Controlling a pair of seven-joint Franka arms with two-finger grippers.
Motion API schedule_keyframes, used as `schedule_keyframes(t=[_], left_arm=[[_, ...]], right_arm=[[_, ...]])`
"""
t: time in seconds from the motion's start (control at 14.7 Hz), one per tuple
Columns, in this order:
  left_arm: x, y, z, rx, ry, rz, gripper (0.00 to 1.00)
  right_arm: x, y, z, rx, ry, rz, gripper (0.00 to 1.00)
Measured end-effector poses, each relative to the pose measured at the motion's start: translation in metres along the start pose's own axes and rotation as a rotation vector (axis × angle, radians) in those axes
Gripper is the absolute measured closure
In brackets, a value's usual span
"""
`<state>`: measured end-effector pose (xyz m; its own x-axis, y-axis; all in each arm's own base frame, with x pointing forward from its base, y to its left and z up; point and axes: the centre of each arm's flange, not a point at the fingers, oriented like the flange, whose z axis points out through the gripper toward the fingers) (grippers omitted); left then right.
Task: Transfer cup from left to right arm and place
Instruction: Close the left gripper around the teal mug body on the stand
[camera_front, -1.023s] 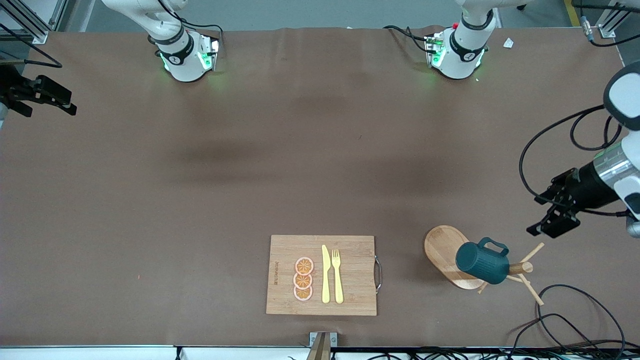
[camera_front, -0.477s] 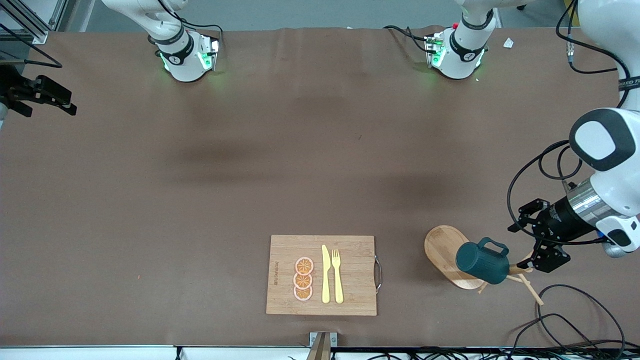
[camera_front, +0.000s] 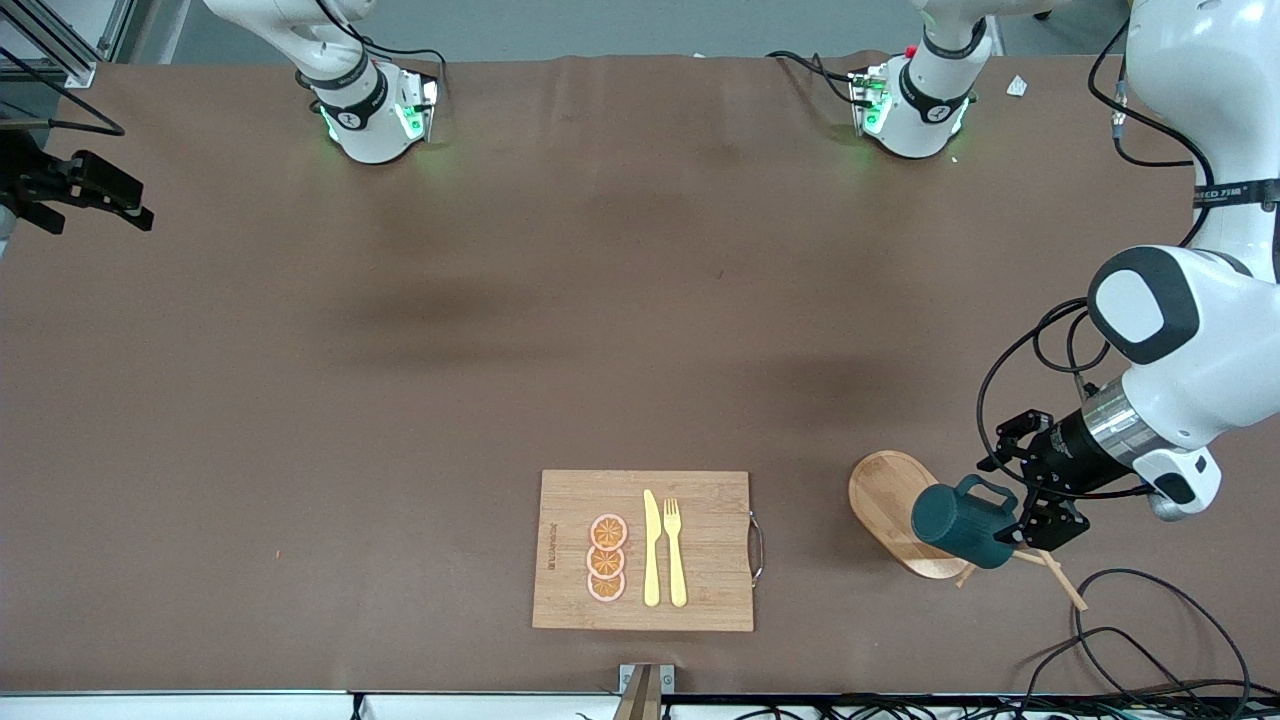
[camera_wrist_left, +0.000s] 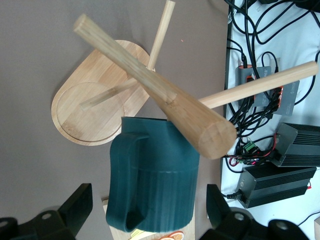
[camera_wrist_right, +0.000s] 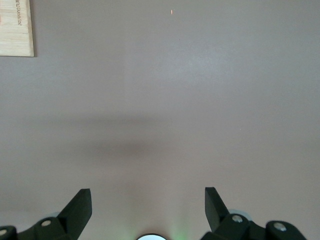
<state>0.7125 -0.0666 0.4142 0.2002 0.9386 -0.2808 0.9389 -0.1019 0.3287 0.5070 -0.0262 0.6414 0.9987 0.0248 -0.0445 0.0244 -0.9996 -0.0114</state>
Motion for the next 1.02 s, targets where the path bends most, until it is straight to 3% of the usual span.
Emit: schedule_keyframes(t=[1.02], left_arm=[[0.002, -0.006, 0.033, 0.004, -0.011, -0.015, 0.0]], right_arm=[[0.0, 0.0, 0.0, 0.0, 0.0, -0.001, 0.0]])
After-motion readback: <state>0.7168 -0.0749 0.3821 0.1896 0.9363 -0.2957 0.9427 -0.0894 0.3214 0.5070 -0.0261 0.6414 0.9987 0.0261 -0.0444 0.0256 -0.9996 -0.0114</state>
